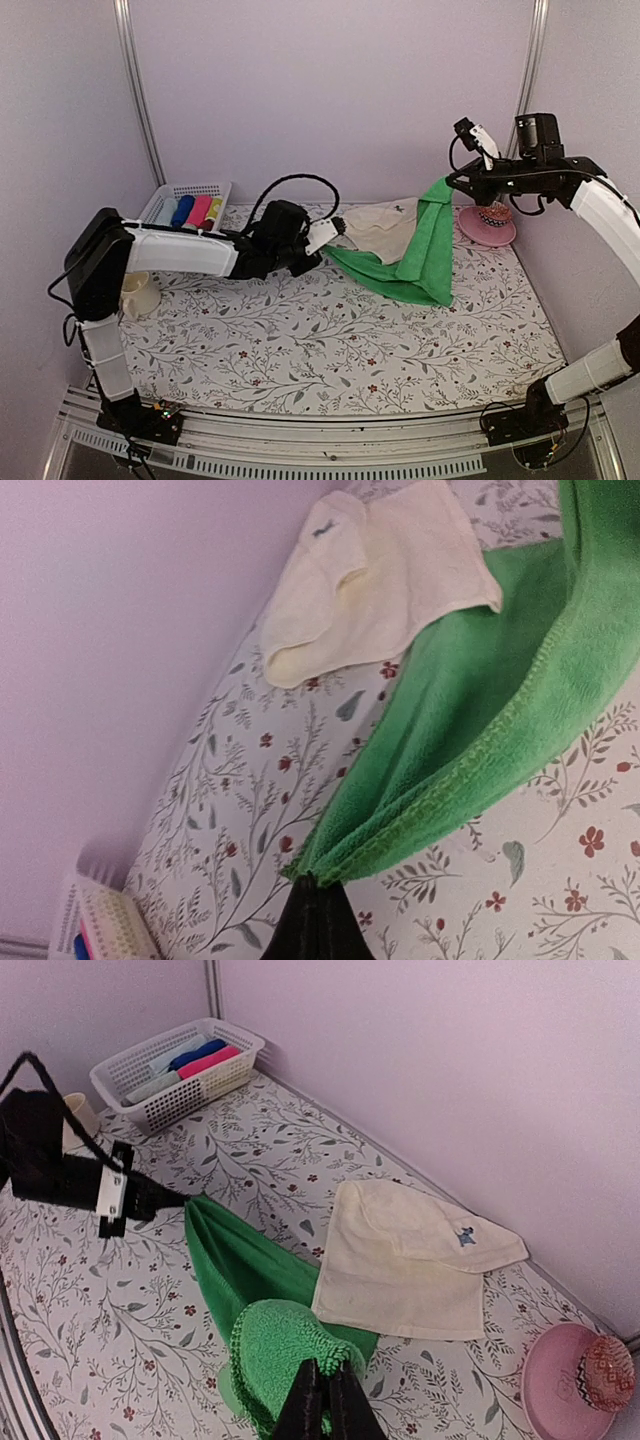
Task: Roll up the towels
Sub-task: Pick up the towel from the center of the board, then flatten out the towel at the center of the board.
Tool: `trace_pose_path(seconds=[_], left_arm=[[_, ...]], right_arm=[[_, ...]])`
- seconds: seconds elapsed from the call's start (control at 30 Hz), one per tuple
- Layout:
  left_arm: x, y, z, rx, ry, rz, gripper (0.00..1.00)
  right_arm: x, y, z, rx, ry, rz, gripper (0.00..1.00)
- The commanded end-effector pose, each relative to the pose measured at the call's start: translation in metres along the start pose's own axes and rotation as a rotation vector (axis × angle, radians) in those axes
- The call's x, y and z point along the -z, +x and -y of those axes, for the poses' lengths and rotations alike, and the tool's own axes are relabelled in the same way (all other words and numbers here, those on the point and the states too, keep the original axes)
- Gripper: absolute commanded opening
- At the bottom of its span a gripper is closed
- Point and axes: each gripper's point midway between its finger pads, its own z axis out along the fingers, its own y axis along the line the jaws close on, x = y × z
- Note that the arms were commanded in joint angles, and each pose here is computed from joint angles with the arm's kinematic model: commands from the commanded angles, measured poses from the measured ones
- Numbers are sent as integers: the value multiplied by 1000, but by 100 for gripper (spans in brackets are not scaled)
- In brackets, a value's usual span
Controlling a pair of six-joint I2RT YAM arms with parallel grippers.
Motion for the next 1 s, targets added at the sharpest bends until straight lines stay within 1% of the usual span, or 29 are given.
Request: trace_pose_path(seconds=[0.0, 0.1, 0.17, 0.27, 0.37, 0.47, 0.53, 0.67, 0.8, 0.87, 0.97], left_arm=[[70, 14, -46, 224, -267, -126, 0], [109, 50, -50, 357, -356, -254, 0], [135, 70, -48, 402, -401, -291, 0], [169, 91, -50, 482, -454, -316, 0], [189, 102, -50, 536, -470, -298, 0], [187, 102, -37, 559, -397, -248, 0], [179, 101, -22, 558, -328, -232, 0], [160, 106, 4, 535, -262, -271, 0], [145, 113, 21, 503, -262, -309, 0], [140, 116, 24, 497, -271, -318, 0], [139, 119, 24, 500, -287, -311, 0]], right_arm=[[-31, 13, -49, 85, -205, -16, 2], [-50, 29, -59, 86, -263, -66, 2], [-58, 43, -59, 78, -276, -116, 2], [-70, 70, -50, 80, -242, -218, 3], [-81, 98, -31, 69, -151, -332, 4], [-90, 123, -25, 66, -125, -412, 7], [-100, 135, -27, 45, -149, -442, 8], [-134, 174, -38, -11, -206, -556, 8], [-165, 209, -41, -40, -167, -672, 12], [-169, 209, -38, -29, -145, -675, 12], [-163, 188, -34, 60, -129, -577, 15]])
